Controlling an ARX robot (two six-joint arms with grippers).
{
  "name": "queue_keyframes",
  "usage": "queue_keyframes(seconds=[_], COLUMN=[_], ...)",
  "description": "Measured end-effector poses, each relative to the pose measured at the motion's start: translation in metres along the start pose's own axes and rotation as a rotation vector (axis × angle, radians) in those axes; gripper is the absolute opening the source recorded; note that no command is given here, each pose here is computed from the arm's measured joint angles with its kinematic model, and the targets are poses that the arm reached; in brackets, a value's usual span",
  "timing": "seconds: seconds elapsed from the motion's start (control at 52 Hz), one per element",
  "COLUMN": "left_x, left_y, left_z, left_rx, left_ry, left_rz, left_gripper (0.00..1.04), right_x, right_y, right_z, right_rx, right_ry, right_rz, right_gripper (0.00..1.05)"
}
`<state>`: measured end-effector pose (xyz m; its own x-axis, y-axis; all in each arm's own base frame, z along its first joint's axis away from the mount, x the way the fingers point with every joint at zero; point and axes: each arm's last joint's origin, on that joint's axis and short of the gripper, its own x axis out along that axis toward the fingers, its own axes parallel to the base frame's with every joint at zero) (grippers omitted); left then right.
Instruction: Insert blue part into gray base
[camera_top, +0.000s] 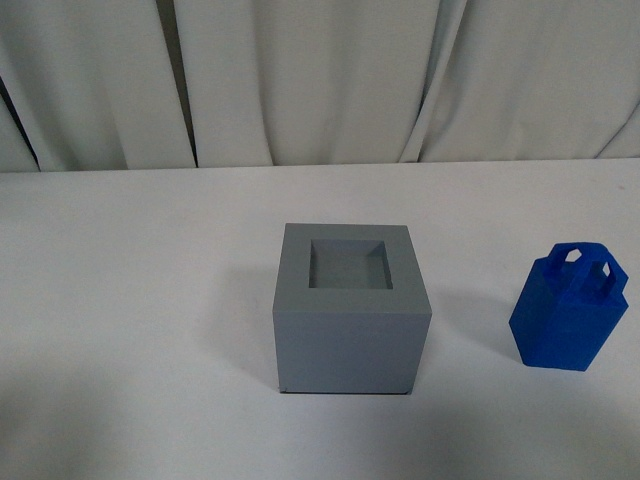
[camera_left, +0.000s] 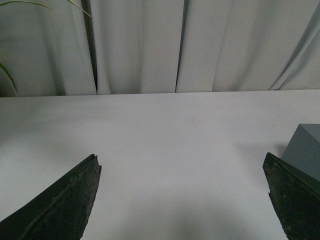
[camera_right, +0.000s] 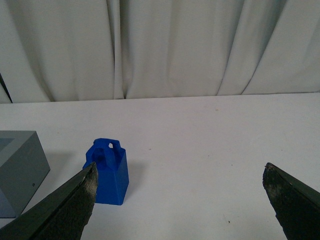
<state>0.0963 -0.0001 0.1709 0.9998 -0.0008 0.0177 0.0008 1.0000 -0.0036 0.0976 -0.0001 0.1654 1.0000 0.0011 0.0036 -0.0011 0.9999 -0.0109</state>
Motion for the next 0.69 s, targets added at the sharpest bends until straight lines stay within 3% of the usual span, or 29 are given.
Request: queue_keyframes(seconds=[0.692], left_x=[0.0], left_y=[0.0], left_z=[0.0], left_rx=[0.0], left_ry=[0.0], left_rz=[0.0], left_gripper=[0.99], right_x=[0.0], right_y=[0.0], right_z=[0.0], right_rx=[0.0], right_ry=[0.0], right_rz=[0.0], right_gripper=[0.97])
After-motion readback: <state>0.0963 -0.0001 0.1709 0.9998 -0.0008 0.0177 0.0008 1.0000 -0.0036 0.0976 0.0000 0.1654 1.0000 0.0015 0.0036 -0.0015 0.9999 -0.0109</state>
